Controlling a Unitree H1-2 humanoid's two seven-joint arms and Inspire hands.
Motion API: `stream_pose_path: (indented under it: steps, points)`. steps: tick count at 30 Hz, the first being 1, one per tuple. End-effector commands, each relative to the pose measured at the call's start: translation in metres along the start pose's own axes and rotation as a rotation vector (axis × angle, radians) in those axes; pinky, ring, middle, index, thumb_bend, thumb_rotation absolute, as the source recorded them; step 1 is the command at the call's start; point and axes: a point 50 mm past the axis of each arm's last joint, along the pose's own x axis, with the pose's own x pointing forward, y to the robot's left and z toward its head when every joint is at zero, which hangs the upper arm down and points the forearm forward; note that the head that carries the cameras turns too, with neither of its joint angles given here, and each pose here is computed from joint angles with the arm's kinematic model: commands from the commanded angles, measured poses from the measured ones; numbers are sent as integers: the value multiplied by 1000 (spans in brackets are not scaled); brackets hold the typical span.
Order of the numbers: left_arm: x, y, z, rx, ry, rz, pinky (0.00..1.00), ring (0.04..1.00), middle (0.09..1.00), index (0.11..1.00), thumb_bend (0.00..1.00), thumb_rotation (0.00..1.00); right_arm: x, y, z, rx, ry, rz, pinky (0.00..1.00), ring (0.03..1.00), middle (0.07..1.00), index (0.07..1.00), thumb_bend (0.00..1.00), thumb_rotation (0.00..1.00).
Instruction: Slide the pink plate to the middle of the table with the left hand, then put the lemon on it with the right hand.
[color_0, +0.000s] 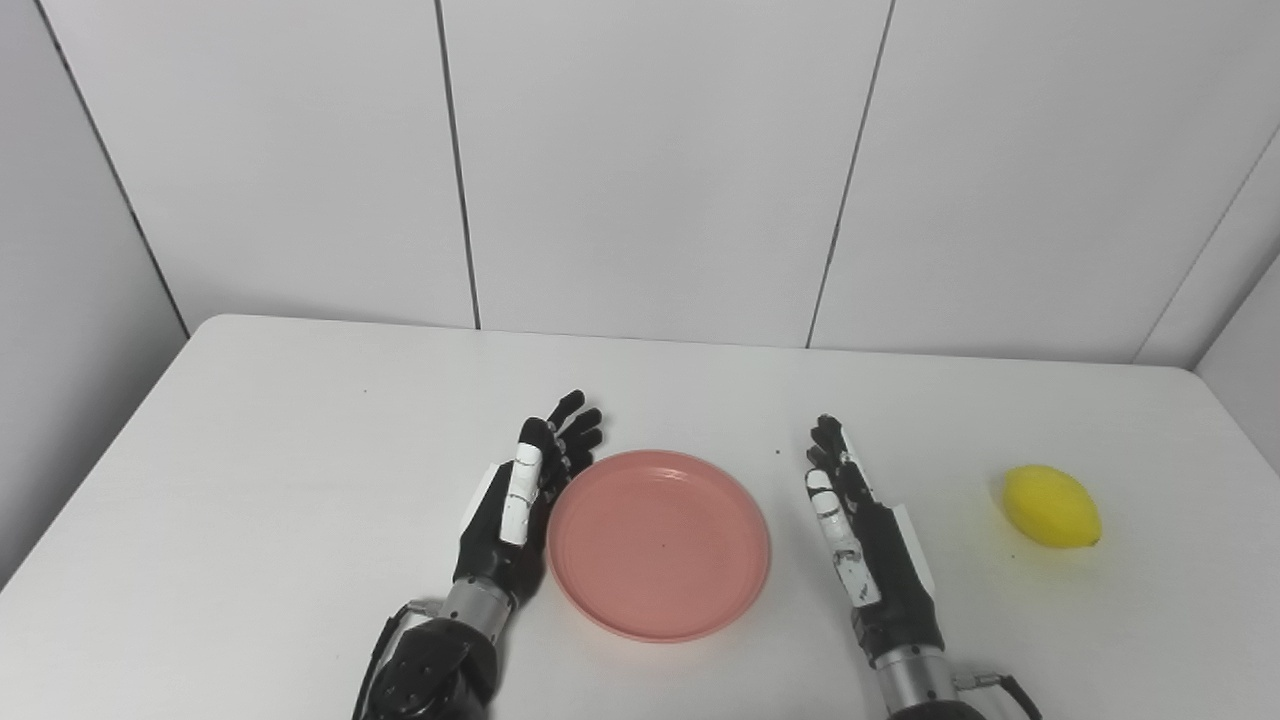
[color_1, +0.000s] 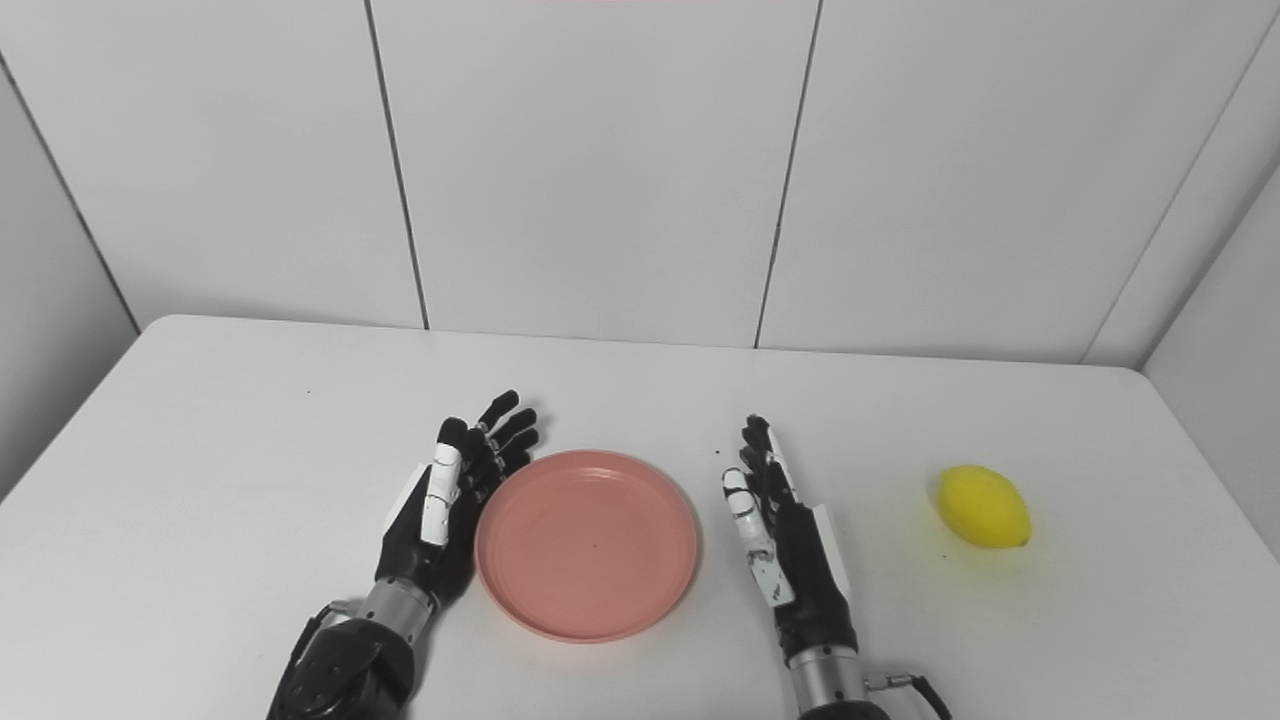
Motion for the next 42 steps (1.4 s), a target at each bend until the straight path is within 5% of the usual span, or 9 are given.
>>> stream_pose_path:
  steps: [1, 22, 29, 32, 37, 42]
  points:
    - [2, -7, 3, 7, 3, -9, 945, 929, 921, 927, 799, 1000, 10, 2, 20, 8, -90, 2, 977, 967, 970, 973, 602, 931]
    - [4, -9, 0, 51, -5, -32, 968, 937, 933, 940, 801, 1000, 17, -13, 32, -8, -143, -58, 985, 970, 958, 968, 599, 933]
    - [3, 5, -1, 38, 4, -9, 967, 938, 927, 939, 793, 1000, 25, -46, 67, -363, -242, -84, 946, 942, 947, 956, 650, 951]
    - [2, 14, -3, 41, 13, -5, 970, 937, 927, 937, 791, 1000, 28, -58, 80, -474, -229, -89, 944, 944, 944, 953, 647, 865]
    - [2, 33, -6, 51, 15, -20, 995, 951, 939, 942, 804, 1000, 35, -77, 98, -669, -164, -141, 836, 899, 919, 914, 731, 526]
    - [5, 47, -11, 60, -6, -21, 1000, 949, 933, 938, 819, 1000, 42, -89, 109, -758, -97, -195, 786, 881, 914, 904, 774, 457]
